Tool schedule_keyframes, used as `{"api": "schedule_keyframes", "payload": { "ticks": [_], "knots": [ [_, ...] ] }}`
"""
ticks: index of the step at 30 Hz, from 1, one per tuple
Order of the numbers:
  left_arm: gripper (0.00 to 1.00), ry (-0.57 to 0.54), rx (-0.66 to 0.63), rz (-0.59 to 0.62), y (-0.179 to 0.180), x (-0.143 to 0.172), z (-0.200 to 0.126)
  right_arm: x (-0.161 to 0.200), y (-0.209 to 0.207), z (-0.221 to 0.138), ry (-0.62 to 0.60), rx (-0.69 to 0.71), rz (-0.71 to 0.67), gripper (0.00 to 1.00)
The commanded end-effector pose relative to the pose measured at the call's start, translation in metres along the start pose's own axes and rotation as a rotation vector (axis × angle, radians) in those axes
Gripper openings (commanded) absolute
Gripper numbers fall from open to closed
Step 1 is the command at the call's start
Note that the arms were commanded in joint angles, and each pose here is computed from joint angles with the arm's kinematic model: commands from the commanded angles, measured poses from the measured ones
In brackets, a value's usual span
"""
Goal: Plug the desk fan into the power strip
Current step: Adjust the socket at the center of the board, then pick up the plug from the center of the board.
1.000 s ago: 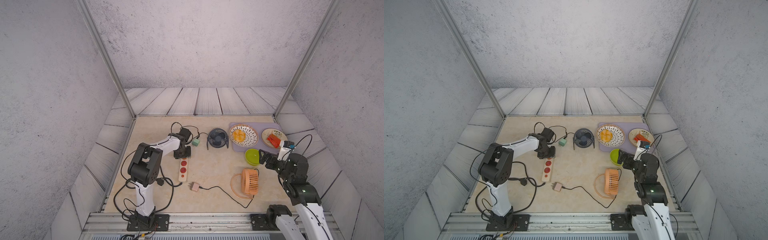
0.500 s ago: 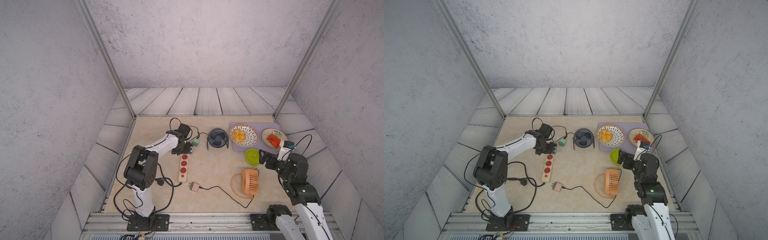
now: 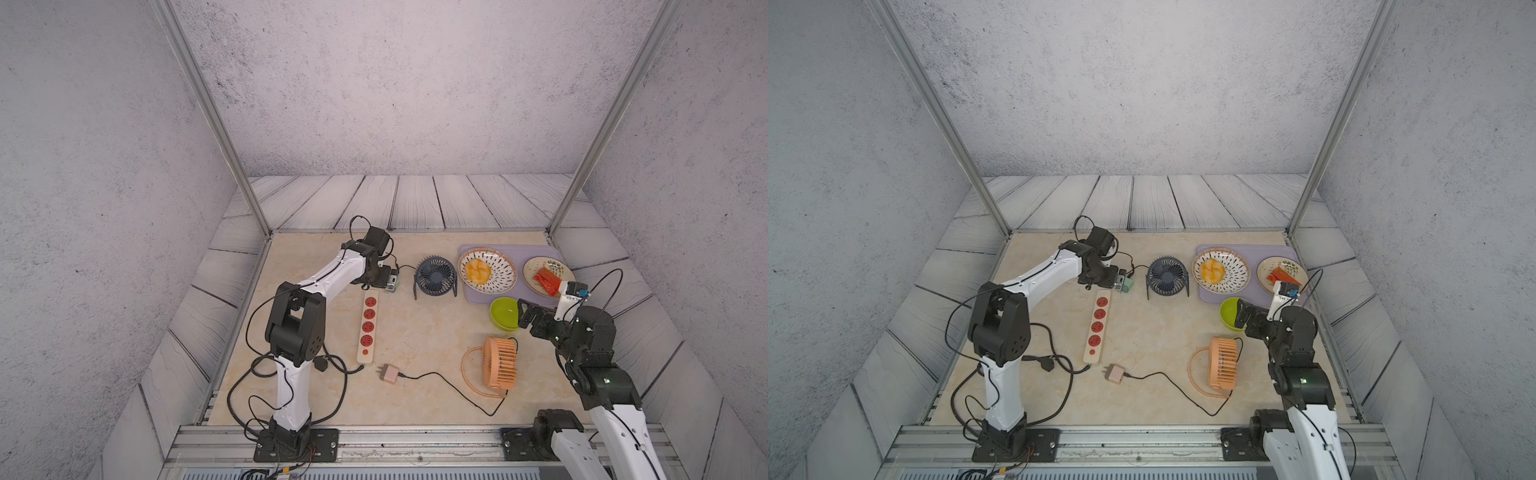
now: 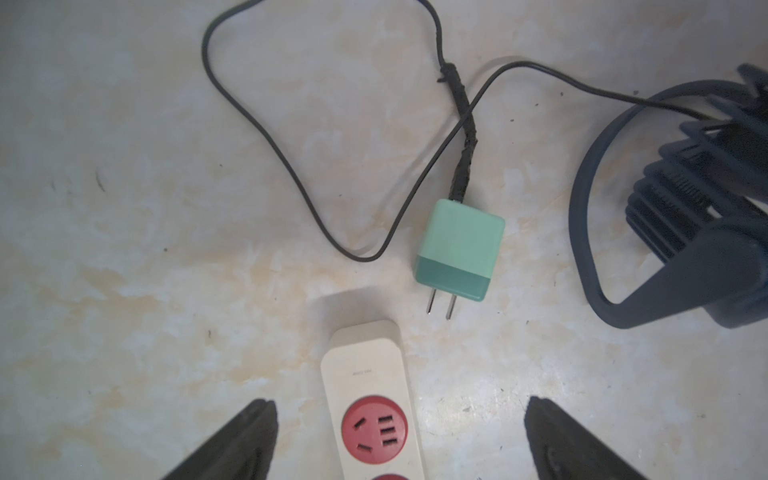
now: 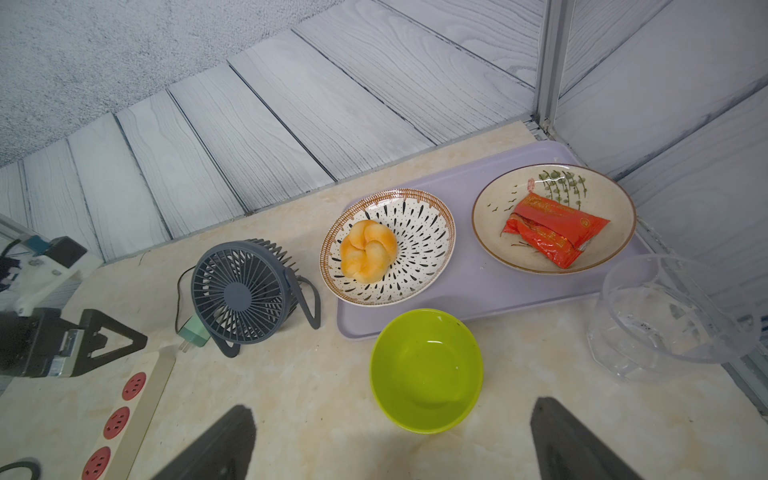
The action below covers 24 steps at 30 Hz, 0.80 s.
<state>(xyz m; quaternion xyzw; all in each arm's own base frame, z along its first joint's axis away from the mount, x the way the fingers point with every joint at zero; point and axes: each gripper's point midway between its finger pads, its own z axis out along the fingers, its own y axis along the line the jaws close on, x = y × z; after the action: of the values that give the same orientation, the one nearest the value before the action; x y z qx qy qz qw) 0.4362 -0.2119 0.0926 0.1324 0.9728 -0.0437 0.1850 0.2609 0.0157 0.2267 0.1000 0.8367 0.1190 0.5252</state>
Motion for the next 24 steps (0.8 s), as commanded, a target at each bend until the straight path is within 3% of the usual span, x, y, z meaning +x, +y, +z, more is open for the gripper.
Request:
{"api": "schedule_keyframes", "payload": {
  "ticks": [1,9,17,24],
  "knots": [
    [0.99,0.068,-0.011,0.047,-0.006,0.006,0.013,0.003,-0.003,-0.002,0.005,0.015,0.001,0.99],
    [0.98,0.078,-0.036,0.16,-0.028,0.001,0.042,0.003,-0.003,-0.002,0.006,0.014,0.001,0.99],
    [0.93,0.099,-0.036,0.198,-0.034,-0.001,0.066,0.003,-0.002,-0.001,0.006,0.011,0.002,0.99],
    [0.8,0.093,-0.06,0.213,-0.031,-0.005,0.083,0.004,-0.001,0.0,0.012,0.005,0.004,0.99]
  ]
}}
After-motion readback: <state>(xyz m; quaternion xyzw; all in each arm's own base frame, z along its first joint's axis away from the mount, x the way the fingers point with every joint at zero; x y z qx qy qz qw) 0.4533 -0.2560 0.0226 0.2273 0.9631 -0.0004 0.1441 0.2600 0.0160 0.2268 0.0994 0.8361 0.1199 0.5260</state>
